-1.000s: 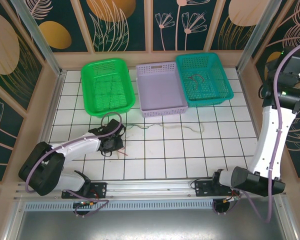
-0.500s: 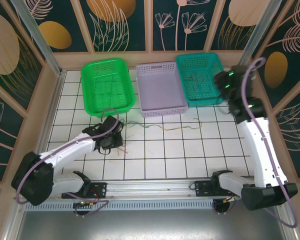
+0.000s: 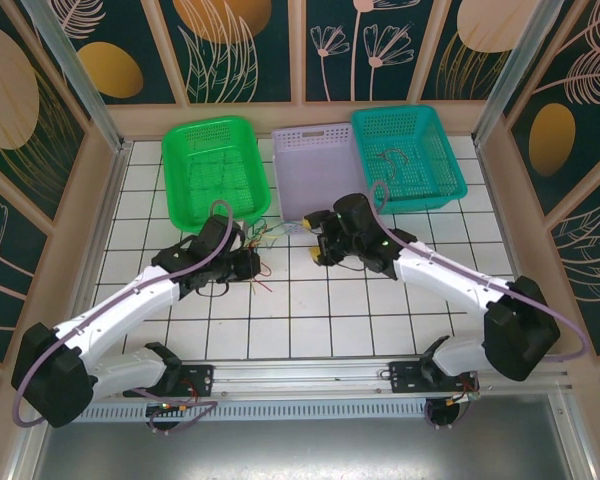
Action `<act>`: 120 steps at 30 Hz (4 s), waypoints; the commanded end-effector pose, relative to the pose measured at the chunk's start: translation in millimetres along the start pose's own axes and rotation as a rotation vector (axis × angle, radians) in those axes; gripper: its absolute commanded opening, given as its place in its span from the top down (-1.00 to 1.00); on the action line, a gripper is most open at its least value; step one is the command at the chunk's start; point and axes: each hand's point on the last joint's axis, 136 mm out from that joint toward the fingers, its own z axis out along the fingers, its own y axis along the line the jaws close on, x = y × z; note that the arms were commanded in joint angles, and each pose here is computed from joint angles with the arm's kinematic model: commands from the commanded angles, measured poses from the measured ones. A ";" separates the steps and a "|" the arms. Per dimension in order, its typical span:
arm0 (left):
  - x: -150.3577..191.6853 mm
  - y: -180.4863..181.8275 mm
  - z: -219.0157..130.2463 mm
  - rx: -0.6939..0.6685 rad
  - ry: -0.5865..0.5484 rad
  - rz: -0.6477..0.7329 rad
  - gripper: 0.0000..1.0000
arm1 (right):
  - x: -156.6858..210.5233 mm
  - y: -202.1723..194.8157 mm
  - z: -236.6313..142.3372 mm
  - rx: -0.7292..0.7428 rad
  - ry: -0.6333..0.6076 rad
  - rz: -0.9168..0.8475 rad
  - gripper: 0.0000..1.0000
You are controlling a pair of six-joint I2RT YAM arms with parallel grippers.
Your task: Untangle the cables
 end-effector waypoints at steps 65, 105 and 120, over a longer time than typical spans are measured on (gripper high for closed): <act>45.8 63.7 27.5 0.021 -0.091 -0.574 0.67 | -142.5 -30.3 -110.4 0.143 -0.351 -0.264 1.00; 58.8 -26.7 133.7 -0.157 0.241 -0.214 0.40 | -140.5 -32.4 -97.7 0.161 -0.298 -0.318 1.00; 41.8 -33.9 138.3 -0.142 0.170 -0.208 0.91 | -140.6 -36.6 -97.7 0.166 -0.295 -0.309 1.00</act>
